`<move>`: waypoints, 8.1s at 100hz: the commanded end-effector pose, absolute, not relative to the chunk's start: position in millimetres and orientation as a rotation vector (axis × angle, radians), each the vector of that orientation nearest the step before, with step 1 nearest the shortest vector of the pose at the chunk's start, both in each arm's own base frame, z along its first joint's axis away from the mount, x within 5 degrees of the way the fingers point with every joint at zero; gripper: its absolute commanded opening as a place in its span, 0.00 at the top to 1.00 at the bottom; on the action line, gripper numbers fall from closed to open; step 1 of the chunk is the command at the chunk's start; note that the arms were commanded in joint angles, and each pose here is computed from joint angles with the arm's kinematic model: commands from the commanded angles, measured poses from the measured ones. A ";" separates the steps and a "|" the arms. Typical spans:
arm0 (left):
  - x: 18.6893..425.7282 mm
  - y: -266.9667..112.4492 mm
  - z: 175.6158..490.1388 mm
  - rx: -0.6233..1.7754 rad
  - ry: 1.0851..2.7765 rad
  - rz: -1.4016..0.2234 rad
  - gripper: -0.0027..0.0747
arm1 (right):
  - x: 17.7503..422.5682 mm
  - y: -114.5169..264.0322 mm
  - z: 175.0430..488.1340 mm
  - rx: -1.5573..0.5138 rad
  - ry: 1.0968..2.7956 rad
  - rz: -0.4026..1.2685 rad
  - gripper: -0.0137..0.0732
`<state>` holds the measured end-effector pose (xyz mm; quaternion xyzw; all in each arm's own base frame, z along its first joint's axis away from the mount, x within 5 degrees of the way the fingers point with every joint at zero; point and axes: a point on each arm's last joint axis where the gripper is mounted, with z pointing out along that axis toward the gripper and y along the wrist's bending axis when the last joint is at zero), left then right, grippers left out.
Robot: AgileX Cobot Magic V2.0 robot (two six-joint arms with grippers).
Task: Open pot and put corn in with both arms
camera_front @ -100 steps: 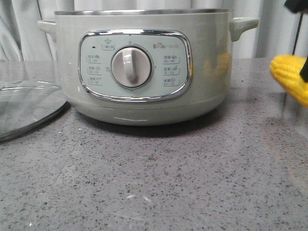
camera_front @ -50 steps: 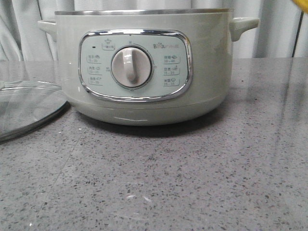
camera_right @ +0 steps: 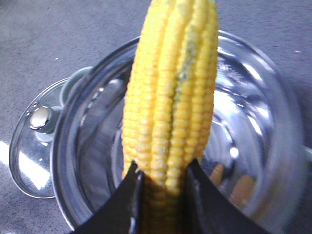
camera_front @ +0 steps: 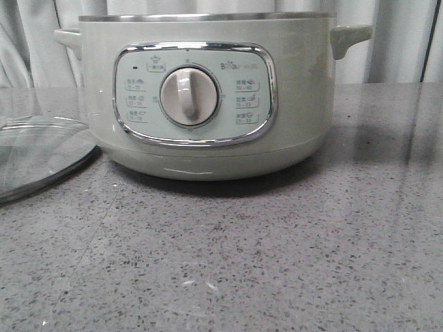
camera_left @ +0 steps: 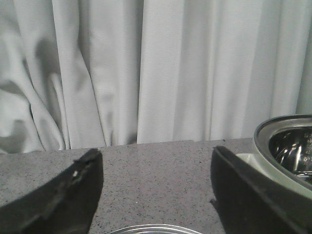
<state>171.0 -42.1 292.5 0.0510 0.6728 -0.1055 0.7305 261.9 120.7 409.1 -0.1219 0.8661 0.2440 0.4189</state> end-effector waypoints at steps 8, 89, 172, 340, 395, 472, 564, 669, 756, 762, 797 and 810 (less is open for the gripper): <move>169.9 -41.7 310.2 0.100 1.364 -0.238 0.40 | 281.5 145.0 424.2 -0.335 2.067 0.659 0.92; 169.9 -41.7 310.2 0.100 1.364 -0.238 0.40 | 308.0 158.9 403.4 -0.364 2.134 0.645 0.42; 147.6 -36.7 319.5 0.106 1.370 -0.250 0.68 | 300.1 154.0 400.5 -0.400 2.221 0.648 0.83; 47.7 -18.6 312.5 0.103 1.524 -0.413 0.99 | 38.2 19.9 346.4 -0.367 1.538 0.313 0.89; 49.6 -19.2 305.7 0.104 1.547 -0.411 0.99 | 29.1 14.5 299.7 -0.391 1.566 0.268 0.89; 50.1 -19.2 304.4 0.104 1.549 -0.411 0.99 | 29.1 14.5 299.7 -0.391 1.566 0.268 0.89; 53.6 1.9 212.5 -0.101 1.406 -0.061 0.99 | 29.1 14.5 299.7 -0.391 1.566 0.268 0.89; 53.3 1.3 182.1 -0.132 1.745 -0.068 0.99 | 29.1 14.5 299.7 -0.391 1.566 0.268 0.89; 53.3 1.3 182.1 -0.132 1.745 -0.068 0.99 | 61.3 -1.0 216.3 -0.049 1.392 -0.087 0.89; 53.3 1.3 182.1 -0.132 1.745 -0.068 0.99 | 61.9 -1.1 210.6 -0.072 1.454 -0.114 0.89; 53.4 1.3 182.0 -0.133 1.747 -0.068 0.99 | 54.6 -4.9 189.5 -0.032 1.655 -0.148 0.89; 53.4 1.3 182.0 -0.133 1.747 -0.068 0.99 | 52.8 -5.9 177.7 -0.025 1.786 -0.151 0.89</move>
